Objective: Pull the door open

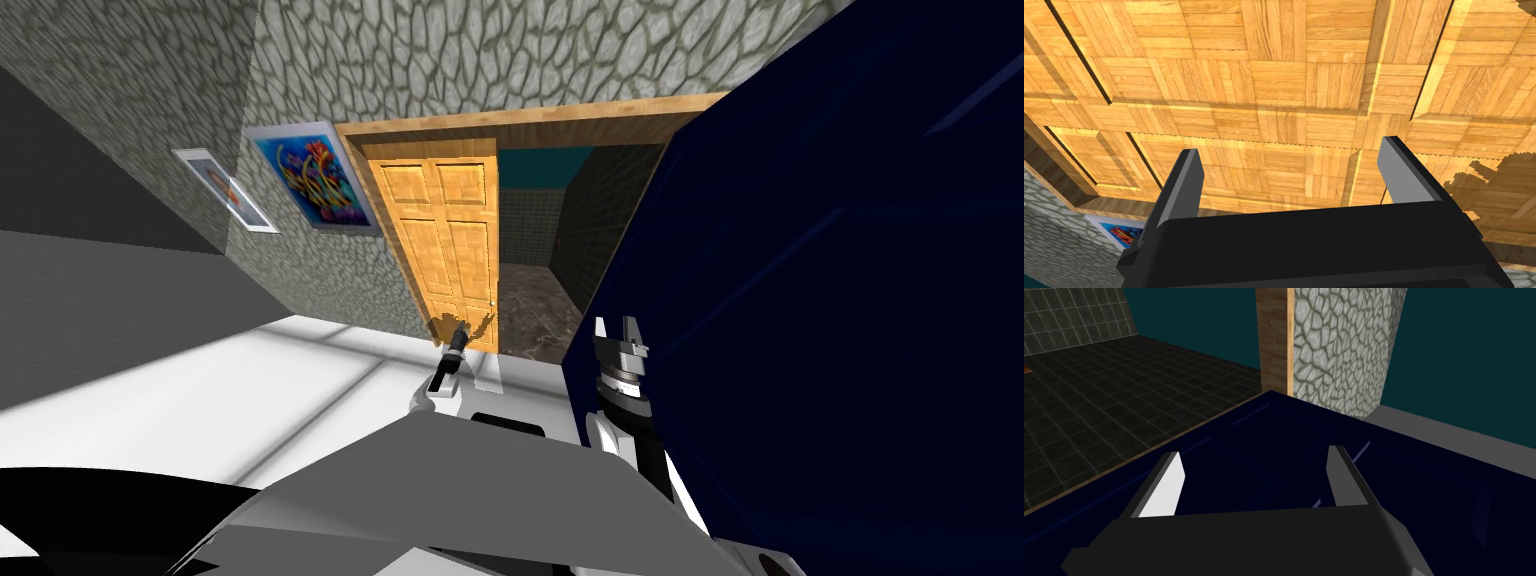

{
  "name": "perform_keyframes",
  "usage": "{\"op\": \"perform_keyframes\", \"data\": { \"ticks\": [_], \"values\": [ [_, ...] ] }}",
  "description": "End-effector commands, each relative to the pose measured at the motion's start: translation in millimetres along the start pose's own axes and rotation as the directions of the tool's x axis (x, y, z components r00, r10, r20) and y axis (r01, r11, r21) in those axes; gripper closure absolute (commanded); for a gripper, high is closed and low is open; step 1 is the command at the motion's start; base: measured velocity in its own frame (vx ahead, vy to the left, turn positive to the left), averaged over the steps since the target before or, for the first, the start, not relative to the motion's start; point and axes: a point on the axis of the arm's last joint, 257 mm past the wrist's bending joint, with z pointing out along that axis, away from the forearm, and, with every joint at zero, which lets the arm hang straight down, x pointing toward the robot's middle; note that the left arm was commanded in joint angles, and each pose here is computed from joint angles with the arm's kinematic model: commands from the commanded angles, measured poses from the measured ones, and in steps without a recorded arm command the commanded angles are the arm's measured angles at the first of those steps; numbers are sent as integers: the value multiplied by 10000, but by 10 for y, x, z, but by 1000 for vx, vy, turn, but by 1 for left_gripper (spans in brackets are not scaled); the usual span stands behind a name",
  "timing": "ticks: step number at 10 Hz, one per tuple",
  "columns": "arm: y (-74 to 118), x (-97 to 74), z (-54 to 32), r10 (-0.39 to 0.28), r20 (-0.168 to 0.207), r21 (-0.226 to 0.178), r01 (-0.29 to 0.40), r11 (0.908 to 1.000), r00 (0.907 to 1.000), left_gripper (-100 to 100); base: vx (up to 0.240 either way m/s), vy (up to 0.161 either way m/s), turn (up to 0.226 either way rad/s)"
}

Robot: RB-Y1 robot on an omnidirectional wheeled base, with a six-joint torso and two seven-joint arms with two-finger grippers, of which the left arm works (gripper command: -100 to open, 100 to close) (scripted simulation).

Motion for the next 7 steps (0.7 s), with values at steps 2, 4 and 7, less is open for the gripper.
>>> {"op": "perform_keyframes", "data": {
  "ticks": [2, 4, 7],
  "values": [
    [187, -20, -32, -16, 66, -364, 18, 9993, 10000, -100, 97, 18, -106],
    [293, -30, -32, -27, 108, -549, 33, 9985, 9999, -100, 87, 20, -107],
    [482, -52, -66, -24, 186, -930, 41, 9957, 9998, -100, 111, 21, -91]
  ]
}}
